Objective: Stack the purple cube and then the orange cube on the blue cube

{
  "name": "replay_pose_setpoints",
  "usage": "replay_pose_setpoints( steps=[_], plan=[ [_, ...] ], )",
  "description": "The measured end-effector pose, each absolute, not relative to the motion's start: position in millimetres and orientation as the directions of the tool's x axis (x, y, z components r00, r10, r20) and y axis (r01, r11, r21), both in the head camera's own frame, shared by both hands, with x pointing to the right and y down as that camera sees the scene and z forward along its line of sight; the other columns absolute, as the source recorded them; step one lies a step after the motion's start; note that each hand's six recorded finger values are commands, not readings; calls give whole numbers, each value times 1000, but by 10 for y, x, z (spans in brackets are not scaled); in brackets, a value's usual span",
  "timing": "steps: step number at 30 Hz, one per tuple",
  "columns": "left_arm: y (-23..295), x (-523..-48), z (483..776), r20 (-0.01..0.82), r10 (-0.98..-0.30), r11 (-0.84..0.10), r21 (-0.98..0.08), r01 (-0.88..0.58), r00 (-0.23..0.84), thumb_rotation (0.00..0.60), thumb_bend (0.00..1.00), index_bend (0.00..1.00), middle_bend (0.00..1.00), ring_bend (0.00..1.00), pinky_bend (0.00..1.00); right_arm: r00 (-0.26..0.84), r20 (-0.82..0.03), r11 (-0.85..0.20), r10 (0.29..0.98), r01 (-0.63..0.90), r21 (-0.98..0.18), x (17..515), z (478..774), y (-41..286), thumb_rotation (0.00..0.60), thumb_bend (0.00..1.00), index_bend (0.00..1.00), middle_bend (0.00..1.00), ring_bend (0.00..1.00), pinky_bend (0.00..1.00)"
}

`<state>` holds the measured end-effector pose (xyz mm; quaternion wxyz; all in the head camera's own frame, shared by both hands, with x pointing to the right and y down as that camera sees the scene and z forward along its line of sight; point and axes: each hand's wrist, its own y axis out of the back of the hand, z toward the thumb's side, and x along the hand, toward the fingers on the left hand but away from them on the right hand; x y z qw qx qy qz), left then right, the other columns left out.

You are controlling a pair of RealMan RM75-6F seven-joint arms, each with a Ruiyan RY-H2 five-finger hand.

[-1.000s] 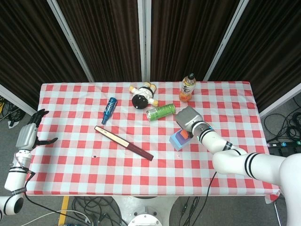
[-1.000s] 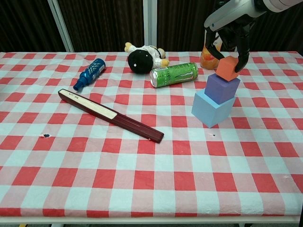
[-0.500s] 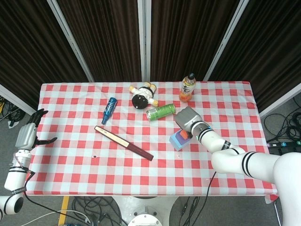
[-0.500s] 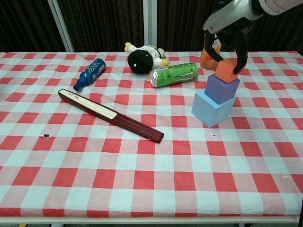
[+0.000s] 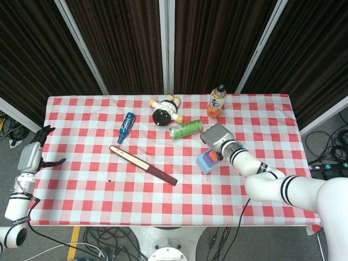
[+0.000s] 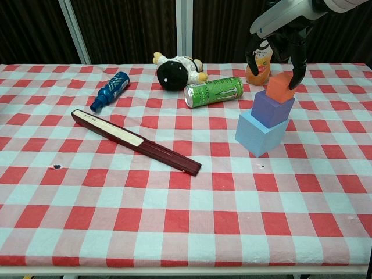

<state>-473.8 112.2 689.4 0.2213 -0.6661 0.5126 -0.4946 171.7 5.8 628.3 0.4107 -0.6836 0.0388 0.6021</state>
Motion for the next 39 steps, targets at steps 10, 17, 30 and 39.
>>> replay_pose_setpoints(
  steps=[10, 17, 30, 39],
  plan=[
    [1134, -4696, 6862, 432, -902, -384, -804, -453, -3, 600, 0, 179, 172, 81, 205, 289, -791, -664, 540, -432, -611, 2026, 5715, -28, 600, 2, 319, 1000, 940, 913],
    [1147, -4615, 6846, 436, -900, -398, -807, -437, 14, 600, 1, 179, 172, 81, 205, 242, -635, -591, 734, -234, -772, 2642, 5209, -137, 600, 95, 373, 692, 614, 741],
    [1149, -4413, 6822, 440, -896, -426, -822, -377, 53, 600, 0, 179, 172, 81, 205, -2, -382, -375, 924, -208, -904, 4066, 5661, 526, 600, 139, 33, 13, 13, 224],
    [1146, -4392, 6849, 425, -903, -424, -852, -307, 66, 600, 1, 179, 172, 81, 205, 0, -410, -403, 912, -179, -898, 4166, 6309, 931, 600, 139, 30, 0, 0, 199]
  ],
)
